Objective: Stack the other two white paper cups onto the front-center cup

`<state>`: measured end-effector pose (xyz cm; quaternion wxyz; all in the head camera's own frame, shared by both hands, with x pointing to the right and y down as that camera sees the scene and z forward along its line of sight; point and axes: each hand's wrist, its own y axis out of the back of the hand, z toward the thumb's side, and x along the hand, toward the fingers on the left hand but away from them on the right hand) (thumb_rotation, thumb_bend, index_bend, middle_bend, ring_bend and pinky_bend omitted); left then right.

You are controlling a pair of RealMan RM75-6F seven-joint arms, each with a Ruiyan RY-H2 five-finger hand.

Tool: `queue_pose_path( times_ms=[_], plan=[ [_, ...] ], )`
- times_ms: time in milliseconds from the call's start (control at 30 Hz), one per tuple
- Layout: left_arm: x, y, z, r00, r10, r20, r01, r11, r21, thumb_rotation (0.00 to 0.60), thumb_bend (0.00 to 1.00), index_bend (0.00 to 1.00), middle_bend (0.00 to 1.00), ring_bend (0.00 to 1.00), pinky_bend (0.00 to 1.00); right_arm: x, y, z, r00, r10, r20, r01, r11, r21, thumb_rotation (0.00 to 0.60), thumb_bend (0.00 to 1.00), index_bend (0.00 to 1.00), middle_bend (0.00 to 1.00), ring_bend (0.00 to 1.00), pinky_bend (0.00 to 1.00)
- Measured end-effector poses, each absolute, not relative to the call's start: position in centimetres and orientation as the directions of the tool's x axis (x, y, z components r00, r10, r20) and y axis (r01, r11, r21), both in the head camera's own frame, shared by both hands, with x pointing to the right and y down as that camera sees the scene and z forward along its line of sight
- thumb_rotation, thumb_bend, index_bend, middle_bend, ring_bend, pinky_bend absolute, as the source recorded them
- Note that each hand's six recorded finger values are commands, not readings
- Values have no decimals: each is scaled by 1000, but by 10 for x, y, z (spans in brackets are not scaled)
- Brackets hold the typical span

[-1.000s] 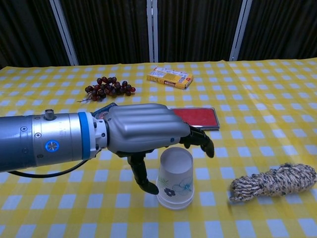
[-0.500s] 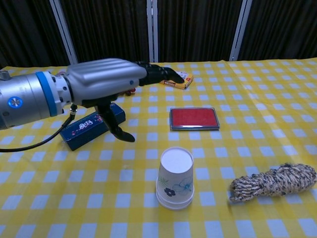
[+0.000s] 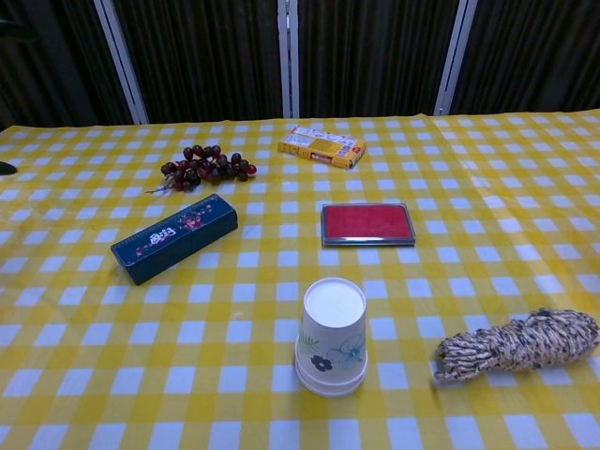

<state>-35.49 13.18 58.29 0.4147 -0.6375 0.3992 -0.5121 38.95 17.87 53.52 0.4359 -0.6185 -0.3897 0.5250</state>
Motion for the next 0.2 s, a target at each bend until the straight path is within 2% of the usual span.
queue_pose_path(
  times_ms=[200],
  plan=[
    [-408, 160, 573, 39, -929, 369, -83, -371, -925, 600, 0, 0, 0, 0, 0, 391, 179, 536, 139, 939, -314, 20, -320, -947, 600, 0, 36, 0, 0, 0]
  ],
)
